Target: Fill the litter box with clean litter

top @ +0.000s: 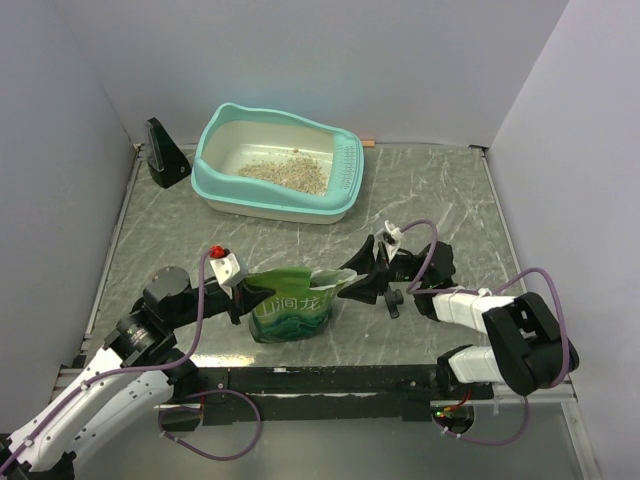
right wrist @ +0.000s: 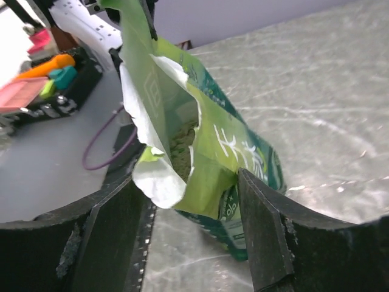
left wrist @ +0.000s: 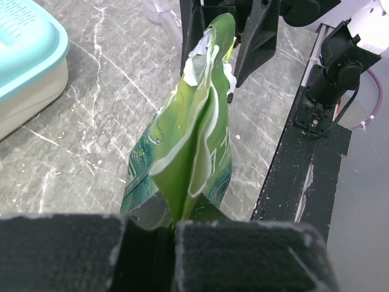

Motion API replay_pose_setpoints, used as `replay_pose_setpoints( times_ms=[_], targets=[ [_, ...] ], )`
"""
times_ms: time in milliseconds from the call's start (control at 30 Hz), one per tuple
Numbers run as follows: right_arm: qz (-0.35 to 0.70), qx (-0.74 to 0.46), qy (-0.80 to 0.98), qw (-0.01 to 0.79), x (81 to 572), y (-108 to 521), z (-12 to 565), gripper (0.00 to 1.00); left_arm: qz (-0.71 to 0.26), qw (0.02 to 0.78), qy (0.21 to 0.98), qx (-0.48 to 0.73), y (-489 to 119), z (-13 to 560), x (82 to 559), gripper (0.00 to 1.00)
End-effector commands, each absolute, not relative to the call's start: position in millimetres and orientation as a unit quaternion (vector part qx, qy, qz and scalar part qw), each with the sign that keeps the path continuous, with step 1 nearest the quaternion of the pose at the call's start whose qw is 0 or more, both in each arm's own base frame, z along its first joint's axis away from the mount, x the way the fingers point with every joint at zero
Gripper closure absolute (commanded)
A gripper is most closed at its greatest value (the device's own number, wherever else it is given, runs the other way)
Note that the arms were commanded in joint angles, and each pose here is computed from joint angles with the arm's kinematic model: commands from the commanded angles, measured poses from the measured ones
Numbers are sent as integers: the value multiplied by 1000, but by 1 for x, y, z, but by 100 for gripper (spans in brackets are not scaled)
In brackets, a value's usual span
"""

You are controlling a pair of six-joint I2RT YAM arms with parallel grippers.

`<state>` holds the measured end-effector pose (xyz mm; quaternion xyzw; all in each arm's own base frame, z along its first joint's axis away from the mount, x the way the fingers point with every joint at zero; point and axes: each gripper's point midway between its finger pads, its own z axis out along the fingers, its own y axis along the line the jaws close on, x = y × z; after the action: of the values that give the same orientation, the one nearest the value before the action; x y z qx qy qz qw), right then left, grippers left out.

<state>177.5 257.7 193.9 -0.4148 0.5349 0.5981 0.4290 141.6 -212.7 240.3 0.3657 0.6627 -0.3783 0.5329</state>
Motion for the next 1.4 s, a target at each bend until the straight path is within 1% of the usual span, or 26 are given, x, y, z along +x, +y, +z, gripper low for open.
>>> replay_pose_setpoints(
  times_ms=[0, 67, 267, 533, 600, 633, 700, 733, 767, 967, 1067, 1100, 1133, 1167, 1233, 1267, 1300, 1333, 1367],
  targets=[
    [570, -496, 402, 517, 165, 257, 244, 34, -396, 580, 614, 361, -218, 278, 144, 99],
    [569, -497, 397, 521, 164, 257, 247, 38, -396, 578, 615, 361, -219, 277, 145, 99],
    [569, -498, 388, 527, 163, 259, 258, 42, -396, 574, 618, 362, -220, 275, 146, 99],
    [577, -502, 380, 520, 160, 267, 259, 50, -397, 570, 622, 362, -221, 273, 147, 99],
    [578, -502, 379, 519, 161, 268, 258, 60, -398, 569, 621, 363, -221, 273, 146, 99],
    [581, -503, 379, 515, 161, 270, 258, 73, -397, 570, 621, 363, -221, 273, 146, 99],
    [582, -503, 379, 514, 160, 272, 257, 84, -397, 571, 621, 362, -221, 273, 146, 99],
    [581, -504, 377, 517, 160, 272, 257, 94, -398, 570, 621, 362, -221, 273, 146, 99],
    [581, -505, 375, 517, 159, 272, 258, 99, -398, 571, 620, 362, -221, 273, 146, 99],
    [584, -493, 372, 527, 149, 266, 268, 100, -385, 581, 628, 347, -217, 275, 153, 99],
    [597, -450, 393, 536, 139, 252, 288, 100, -368, 585, 652, 310, -213, 277, 167, 99],
    [601, -430, 416, 530, 143, 250, 289, 100, -365, 572, 672, 297, -215, 271, 174, 99],
    [599, -412, 435, 531, 147, 249, 290, 100, -367, 569, 677, 289, -216, 278, 177, 99],
    [604, -378, 500, 492, 150, 247, 281, 100, -370, 542, 700, 282, -221, 267, 181, 99],
    [559, -372, 539, 508, 158, 242, 273, 100, -377, 520, 717, 272, -226, 265, 183, 99],
    [532, -357, 549, 536, 160, 234, 287, 100, -386, 505, 727, 260, -230, 264, 184, 99],
    [519, -342, 590, 516, 160, 229, 271, 100, -394, 494, 731, 258, -232, 263, 183, 99],
    [506, -320, 614, 513, 163, 222, 268, 100, -400, 488, 733, 255, -234, 264, 182, 99],
    [496, -300, 622, 527, 164, 215, 279, 100, -407, 478, 739, 243, -236, 262, 182, 99]
  ],
)
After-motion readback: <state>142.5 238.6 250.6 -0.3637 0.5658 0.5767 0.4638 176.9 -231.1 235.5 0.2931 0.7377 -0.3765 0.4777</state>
